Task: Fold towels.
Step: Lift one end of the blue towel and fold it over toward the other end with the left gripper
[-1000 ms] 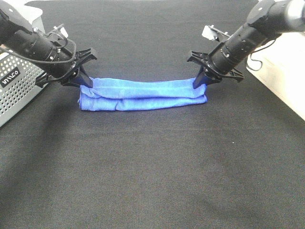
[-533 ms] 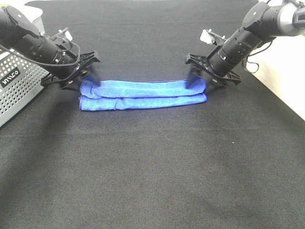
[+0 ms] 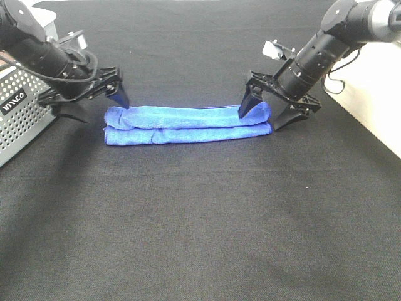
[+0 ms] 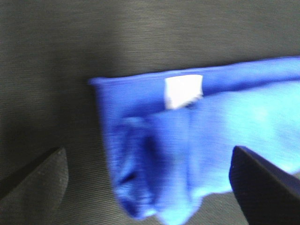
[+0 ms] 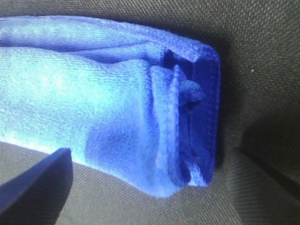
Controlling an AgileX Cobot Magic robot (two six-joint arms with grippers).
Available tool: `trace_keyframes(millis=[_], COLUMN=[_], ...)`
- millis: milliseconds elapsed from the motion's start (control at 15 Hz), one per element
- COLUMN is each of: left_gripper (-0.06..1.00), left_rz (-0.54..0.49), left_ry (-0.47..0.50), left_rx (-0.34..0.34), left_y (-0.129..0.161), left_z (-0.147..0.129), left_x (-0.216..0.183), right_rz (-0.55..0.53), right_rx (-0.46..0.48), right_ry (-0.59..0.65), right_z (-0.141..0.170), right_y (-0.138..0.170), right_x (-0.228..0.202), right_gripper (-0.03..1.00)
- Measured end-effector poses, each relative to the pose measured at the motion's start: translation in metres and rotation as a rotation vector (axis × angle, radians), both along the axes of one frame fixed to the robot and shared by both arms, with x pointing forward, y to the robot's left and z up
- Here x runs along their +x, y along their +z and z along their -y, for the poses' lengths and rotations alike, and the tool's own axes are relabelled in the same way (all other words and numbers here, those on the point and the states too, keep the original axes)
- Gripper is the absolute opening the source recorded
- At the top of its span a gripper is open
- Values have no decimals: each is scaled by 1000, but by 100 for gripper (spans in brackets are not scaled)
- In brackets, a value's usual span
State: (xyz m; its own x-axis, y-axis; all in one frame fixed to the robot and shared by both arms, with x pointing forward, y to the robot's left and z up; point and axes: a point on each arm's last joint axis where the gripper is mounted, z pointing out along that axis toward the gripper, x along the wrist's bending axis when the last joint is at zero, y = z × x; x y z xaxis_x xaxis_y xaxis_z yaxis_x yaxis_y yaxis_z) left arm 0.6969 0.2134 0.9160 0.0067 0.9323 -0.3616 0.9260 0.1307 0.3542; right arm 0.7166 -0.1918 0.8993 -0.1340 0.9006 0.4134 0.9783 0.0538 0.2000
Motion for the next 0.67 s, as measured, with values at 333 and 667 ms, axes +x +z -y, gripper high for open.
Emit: trace_keyframes(millis=[333, 667], left_gripper=[88, 80], left_rz=[-38, -97], left_ry=[38, 45], left_rx=[-38, -116], left_y=[-15, -42], left_z=[2, 12], left_x=[1, 1], right_rz=[1, 1], right_rx=[-2, -2], right_ry=[1, 1], right_z=[0, 0], right_y=[0, 0], right_x=[0, 0], right_gripper=[83, 83])
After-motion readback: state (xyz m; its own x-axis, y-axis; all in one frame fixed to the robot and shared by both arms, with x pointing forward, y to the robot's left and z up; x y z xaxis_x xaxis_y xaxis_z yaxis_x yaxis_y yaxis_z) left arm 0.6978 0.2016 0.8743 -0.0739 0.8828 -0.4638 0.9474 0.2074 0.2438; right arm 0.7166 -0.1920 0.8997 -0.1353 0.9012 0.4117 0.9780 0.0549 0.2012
